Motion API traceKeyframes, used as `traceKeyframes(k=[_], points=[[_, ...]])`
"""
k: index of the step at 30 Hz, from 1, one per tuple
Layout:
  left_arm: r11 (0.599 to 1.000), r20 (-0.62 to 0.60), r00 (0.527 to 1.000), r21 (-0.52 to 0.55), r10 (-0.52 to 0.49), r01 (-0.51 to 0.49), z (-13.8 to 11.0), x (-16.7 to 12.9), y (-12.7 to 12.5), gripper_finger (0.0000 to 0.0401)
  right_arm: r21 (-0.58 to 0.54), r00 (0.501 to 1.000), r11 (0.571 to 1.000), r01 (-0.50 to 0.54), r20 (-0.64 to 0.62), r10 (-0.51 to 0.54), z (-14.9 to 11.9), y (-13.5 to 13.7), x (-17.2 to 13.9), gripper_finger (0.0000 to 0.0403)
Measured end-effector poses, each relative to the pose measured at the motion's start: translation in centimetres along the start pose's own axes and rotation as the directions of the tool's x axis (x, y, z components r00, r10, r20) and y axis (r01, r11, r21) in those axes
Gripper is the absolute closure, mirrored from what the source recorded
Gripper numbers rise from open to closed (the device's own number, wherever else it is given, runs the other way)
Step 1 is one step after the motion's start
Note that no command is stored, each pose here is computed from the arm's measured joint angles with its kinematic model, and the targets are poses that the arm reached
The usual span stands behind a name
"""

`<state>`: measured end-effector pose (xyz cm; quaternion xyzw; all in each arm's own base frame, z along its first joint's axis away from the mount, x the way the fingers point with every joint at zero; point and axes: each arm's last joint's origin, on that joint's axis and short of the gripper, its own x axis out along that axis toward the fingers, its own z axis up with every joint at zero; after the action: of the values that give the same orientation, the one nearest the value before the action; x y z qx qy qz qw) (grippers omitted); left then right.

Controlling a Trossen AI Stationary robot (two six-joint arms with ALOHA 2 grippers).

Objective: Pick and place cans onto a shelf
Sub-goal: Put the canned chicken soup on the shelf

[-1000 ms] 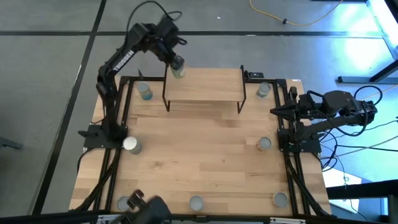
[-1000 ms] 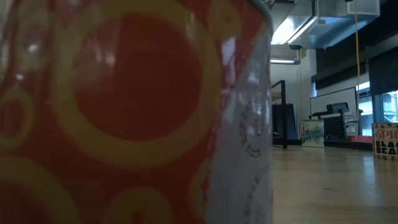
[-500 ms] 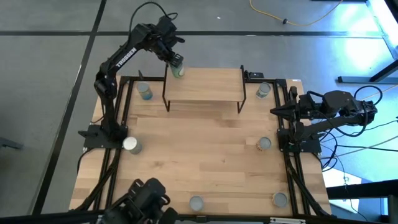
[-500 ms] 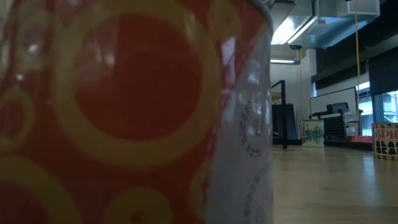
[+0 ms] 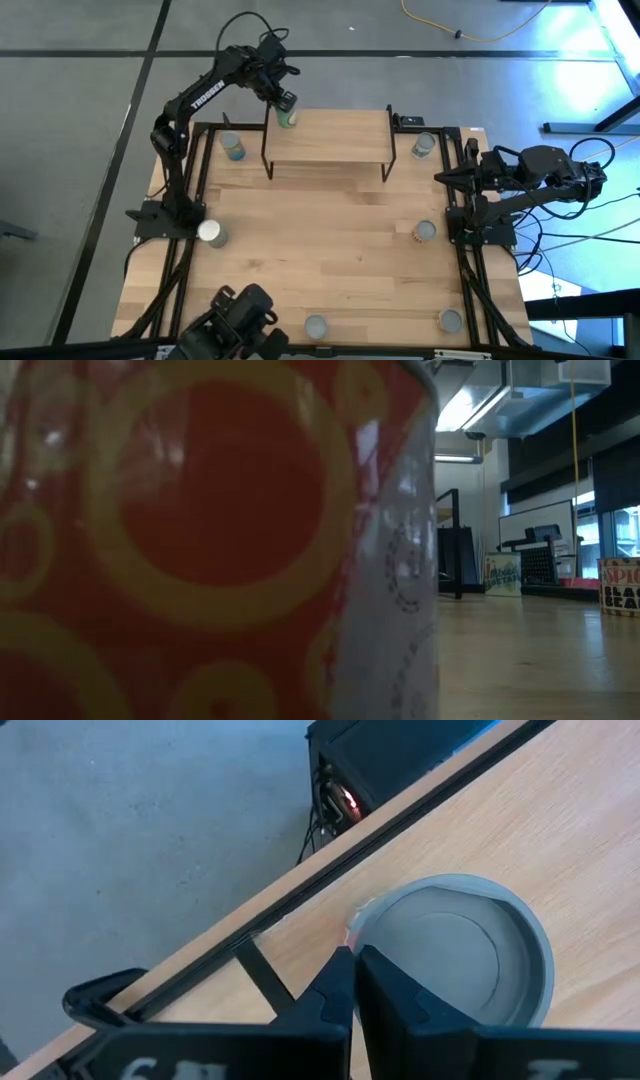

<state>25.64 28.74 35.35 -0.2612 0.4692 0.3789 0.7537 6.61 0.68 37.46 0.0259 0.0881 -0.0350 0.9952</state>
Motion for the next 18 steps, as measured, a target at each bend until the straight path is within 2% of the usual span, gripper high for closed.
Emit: traceKeyframes(k=[10,18], points=[[1.0,0.009,1.0,0.007,-0.005,0.005,0.1,0.1,-0.3,0.0365,0.001,1.0,1.0,0.0,0.0,0.0,0.0,0.0,0.0,0.0386],[0.999,0.014,0.999,0.03,0.033,-0.033,0.0,0.1,-1.1,0.0343,0.003,1.0,1.0,0.0,0.0,0.0,0.0,0.0,0.0,0.0386]])
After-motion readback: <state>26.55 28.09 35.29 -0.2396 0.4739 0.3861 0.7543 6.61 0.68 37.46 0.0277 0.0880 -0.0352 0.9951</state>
